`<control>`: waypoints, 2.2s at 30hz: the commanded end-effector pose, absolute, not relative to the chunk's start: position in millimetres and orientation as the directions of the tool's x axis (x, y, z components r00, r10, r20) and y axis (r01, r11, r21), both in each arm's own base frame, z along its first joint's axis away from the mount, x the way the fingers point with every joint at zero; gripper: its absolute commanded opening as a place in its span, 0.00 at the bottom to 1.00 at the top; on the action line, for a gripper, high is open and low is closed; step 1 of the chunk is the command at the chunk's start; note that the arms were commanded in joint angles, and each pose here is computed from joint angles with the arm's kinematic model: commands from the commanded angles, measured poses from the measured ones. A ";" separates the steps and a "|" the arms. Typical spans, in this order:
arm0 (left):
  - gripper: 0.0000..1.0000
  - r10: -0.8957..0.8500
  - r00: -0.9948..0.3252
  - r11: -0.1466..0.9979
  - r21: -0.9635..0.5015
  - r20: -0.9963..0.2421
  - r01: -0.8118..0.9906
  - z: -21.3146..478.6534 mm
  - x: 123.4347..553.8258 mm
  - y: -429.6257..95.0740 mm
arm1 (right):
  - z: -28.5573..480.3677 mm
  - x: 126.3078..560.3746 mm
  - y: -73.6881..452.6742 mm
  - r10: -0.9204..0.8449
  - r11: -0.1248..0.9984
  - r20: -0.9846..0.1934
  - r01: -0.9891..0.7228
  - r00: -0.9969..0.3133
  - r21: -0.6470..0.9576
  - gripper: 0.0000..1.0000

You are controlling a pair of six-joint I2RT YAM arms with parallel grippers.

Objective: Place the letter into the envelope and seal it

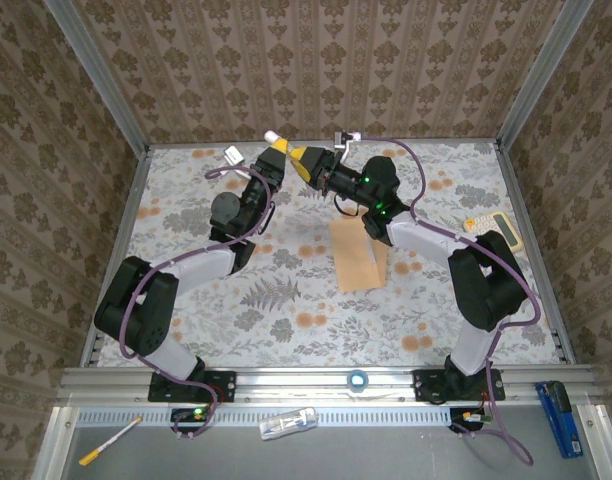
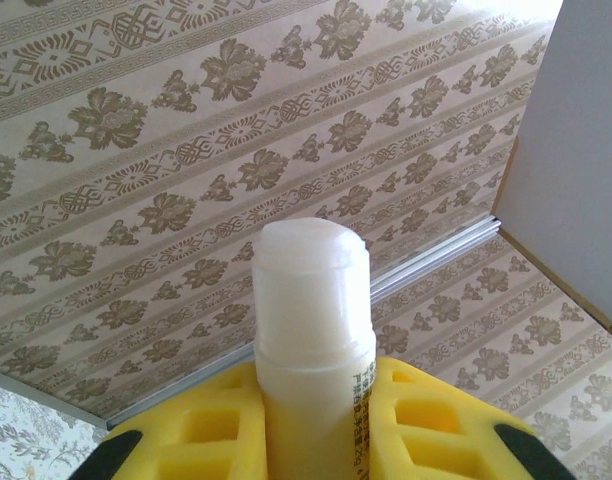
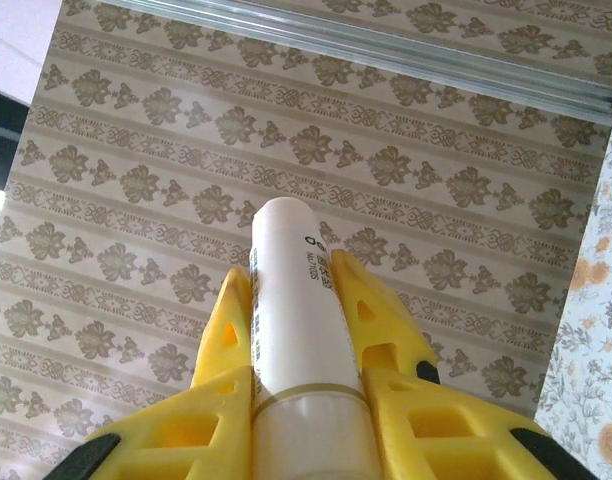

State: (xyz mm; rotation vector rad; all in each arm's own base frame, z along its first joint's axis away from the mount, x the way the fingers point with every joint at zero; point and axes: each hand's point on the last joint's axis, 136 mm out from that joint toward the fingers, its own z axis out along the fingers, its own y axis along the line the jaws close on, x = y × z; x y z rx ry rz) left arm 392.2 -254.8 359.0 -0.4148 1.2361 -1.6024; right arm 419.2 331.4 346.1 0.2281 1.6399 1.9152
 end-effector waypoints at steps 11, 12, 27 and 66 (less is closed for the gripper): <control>0.43 -0.838 -0.436 0.050 -0.842 -0.328 0.537 361.7 387.2 -263.3 | 367.9 411.8 324.7 0.559 -0.025 -0.318 -0.400 -0.765 0.916 0.26; 0.48 -0.838 -0.435 0.052 -0.842 -0.329 0.538 362.1 387.4 -262.8 | 366.4 411.8 324.1 0.560 -0.012 -0.324 -0.399 -0.762 0.917 0.26; 0.85 -0.811 -0.406 0.155 -0.823 -0.422 0.546 374.1 387.4 -238.7 | 339.6 410.2 277.7 0.571 0.296 -0.438 -0.323 -0.694 0.899 0.26; 0.17 0.240 -0.701 0.803 -0.268 -0.672 0.532 192.1 370.1 -311.2 | 211.9 344.7 127.6 0.293 0.878 -0.460 0.045 -0.838 0.477 0.25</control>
